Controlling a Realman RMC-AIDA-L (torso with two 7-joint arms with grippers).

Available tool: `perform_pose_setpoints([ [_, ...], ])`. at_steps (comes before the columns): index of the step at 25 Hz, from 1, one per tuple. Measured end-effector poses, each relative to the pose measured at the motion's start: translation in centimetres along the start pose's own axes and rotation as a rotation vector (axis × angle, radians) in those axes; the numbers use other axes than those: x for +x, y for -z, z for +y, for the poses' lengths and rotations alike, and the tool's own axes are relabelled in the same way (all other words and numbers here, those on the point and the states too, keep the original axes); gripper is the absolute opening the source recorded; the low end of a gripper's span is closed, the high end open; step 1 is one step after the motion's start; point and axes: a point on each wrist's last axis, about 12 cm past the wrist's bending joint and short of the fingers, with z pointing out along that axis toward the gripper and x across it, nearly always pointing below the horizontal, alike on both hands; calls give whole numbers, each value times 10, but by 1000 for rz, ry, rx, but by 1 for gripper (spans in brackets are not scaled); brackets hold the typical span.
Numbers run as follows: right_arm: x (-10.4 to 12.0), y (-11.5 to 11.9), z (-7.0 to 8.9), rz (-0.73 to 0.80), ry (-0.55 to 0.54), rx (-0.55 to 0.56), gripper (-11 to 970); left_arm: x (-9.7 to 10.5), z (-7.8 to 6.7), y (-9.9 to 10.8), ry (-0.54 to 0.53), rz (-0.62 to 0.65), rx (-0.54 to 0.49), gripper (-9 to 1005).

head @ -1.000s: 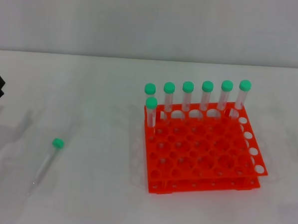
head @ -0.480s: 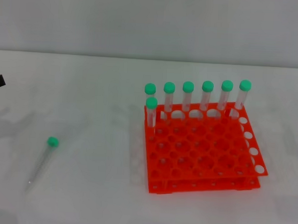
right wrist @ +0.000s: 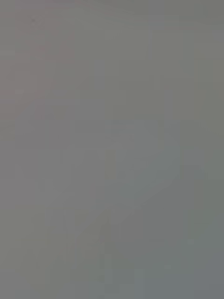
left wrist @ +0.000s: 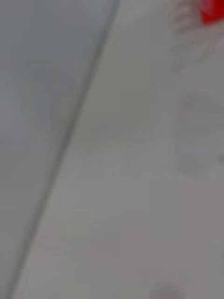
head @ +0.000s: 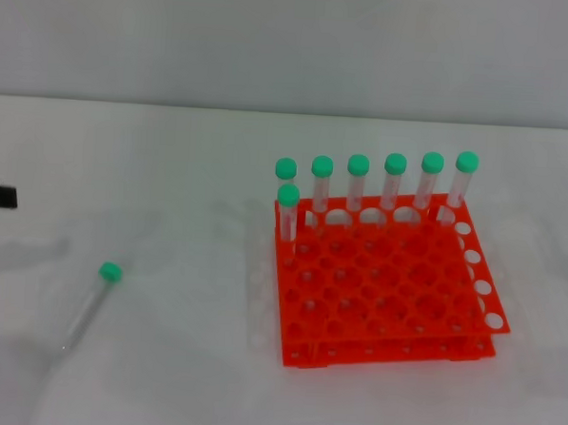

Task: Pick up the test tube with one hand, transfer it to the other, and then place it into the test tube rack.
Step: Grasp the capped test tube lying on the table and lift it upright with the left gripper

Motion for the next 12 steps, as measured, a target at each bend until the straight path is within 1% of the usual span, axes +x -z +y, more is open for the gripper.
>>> perform_pose_setpoints([
  [4, -1, -7, 3, 3, 6, -6, 645, -11, -10, -3, 6, 135, -75, 877],
  [7, -1, -12, 4, 10, 8, -7, 645, -14, -18, -9, -12, 215, -110, 876],
  [10, -1, -14, 4, 14, 8, -8, 645, -17, -29, -21, -50, 267, -130, 876],
  [12, -1, -14, 5, 14, 8, -8, 645, -19, -36, -34, -78, 303, -134, 876],
])
